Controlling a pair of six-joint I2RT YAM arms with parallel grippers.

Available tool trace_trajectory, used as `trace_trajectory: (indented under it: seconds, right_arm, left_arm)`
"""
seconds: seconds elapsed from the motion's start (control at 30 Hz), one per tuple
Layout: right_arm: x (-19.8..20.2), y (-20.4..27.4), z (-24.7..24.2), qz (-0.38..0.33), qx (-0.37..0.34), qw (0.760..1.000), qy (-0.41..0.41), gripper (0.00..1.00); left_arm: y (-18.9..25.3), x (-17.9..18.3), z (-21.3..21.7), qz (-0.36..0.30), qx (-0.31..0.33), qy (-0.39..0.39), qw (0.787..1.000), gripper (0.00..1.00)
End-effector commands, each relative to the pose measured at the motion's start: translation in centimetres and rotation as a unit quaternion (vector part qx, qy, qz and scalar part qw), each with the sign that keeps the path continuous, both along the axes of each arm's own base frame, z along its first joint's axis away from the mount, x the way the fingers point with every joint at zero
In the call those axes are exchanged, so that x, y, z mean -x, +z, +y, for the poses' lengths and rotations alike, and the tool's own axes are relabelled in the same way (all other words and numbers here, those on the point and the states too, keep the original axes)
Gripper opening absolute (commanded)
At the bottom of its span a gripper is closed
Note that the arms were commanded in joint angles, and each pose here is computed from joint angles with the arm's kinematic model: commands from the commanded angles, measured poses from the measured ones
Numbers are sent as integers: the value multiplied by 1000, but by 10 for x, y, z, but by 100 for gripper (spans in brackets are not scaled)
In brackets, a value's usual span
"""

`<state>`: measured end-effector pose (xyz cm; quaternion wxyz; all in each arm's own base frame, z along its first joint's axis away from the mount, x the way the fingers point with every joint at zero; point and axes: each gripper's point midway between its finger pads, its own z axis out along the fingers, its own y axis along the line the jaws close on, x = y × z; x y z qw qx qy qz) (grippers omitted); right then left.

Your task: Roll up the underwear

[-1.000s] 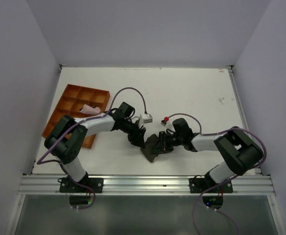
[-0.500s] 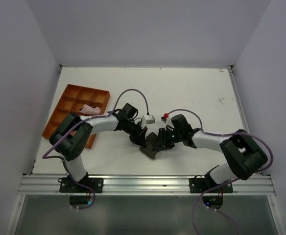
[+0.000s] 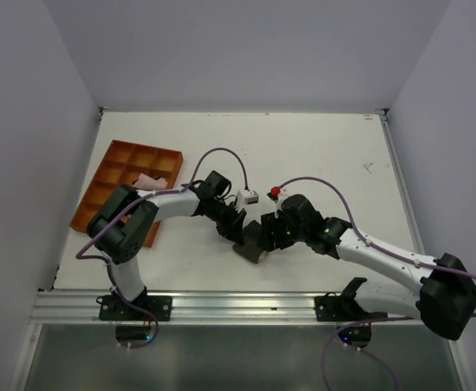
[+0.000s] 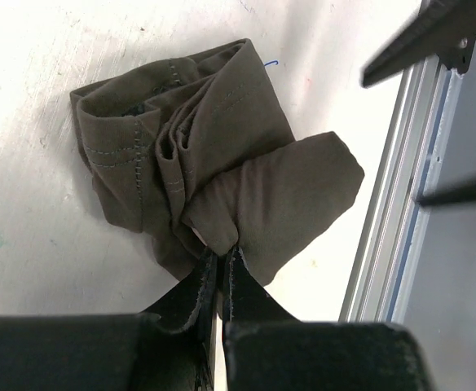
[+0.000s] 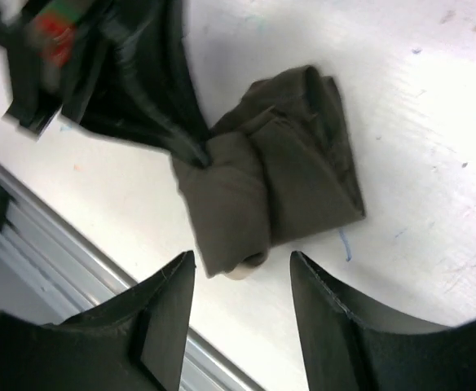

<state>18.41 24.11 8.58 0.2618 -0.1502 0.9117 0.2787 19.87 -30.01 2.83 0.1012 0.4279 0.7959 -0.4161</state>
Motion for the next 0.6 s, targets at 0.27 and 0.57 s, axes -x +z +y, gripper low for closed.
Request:
trace_trajectory:
  seconds: [0.27,0.57]
  right_arm:
    - [12,21,37,-161,163,968,97,67]
    - [17,-14,50,-175,291,927,161,68]
  left_arm:
    - [-19,-6,6,-3,-42,12,999,0]
    - [-21,-4,9,0,-47,11,999,0]
